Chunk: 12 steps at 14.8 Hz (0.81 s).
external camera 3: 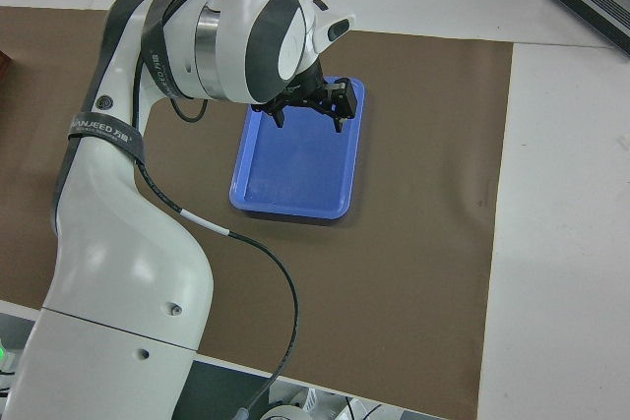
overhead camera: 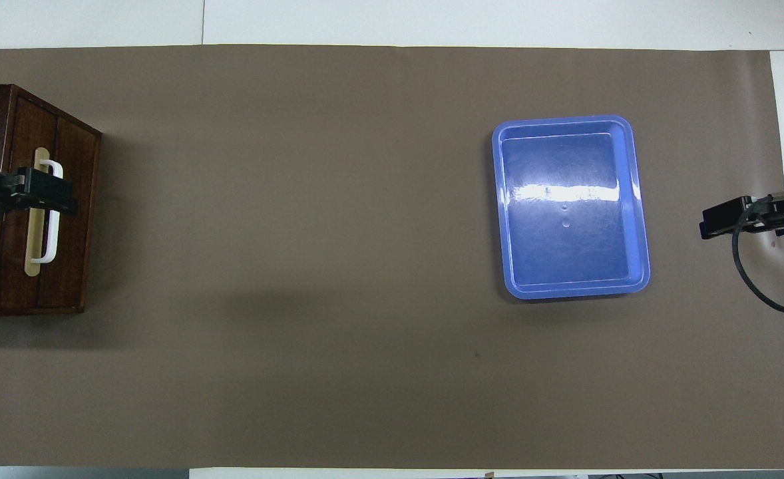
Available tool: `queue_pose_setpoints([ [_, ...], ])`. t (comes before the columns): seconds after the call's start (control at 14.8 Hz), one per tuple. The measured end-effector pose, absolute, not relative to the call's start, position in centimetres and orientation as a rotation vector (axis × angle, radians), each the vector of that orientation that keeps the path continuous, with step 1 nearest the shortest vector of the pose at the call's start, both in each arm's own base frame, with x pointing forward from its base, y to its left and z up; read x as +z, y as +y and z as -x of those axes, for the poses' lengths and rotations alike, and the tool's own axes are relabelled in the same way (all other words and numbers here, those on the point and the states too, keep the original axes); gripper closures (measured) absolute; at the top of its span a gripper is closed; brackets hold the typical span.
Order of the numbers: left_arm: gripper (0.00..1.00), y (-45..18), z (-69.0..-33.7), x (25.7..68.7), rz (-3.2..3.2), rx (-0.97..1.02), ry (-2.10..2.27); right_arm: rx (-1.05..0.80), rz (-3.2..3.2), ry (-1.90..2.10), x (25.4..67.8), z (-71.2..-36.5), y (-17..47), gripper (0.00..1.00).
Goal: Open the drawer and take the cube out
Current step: 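Pull the wooden drawer open by its white handle with the left gripper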
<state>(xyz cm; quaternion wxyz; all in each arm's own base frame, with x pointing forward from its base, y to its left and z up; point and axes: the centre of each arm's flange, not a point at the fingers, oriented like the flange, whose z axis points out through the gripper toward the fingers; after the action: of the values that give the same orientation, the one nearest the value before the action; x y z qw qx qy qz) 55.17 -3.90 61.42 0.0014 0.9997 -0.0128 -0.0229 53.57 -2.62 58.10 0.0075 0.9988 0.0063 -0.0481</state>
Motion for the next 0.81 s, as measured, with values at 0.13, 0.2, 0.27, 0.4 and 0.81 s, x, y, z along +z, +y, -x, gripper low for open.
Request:
queue_pose_setpoints([
  [0.13, 0.0, -3.9, -55.2, 61.4, -3.138, -0.071, -0.041, -0.15, -3.123, 0.02, 58.1, -53.6, -2.6, 0.0],
  [0.2, 0.0, -3.9, -55.2, 61.4, -3.138, -0.066, -0.041, -0.15, -3.123, 0.019, 58.1, -53.6, -2.6, 0.0],
  [0.27, 0.0, -3.9, -55.3, 61.4, -3.137, -0.054, -0.043, -0.151, -3.123, 0.019, 58.1, -53.6, -2.6, 0.0],
  [0.4, 0.0, -4.1, -55.7, 60.8, -3.162, -0.012, -0.065, -0.151, -3.123, 0.019, 58.1, -53.6, -2.6, 0.0],
  [0.81, 0.0, -6.7, -57.5, 51.1, -3.354, 0.094, -0.314, -0.156, -3.123, 0.019, 58.1, -53.5, -2.6, 0.0],
])
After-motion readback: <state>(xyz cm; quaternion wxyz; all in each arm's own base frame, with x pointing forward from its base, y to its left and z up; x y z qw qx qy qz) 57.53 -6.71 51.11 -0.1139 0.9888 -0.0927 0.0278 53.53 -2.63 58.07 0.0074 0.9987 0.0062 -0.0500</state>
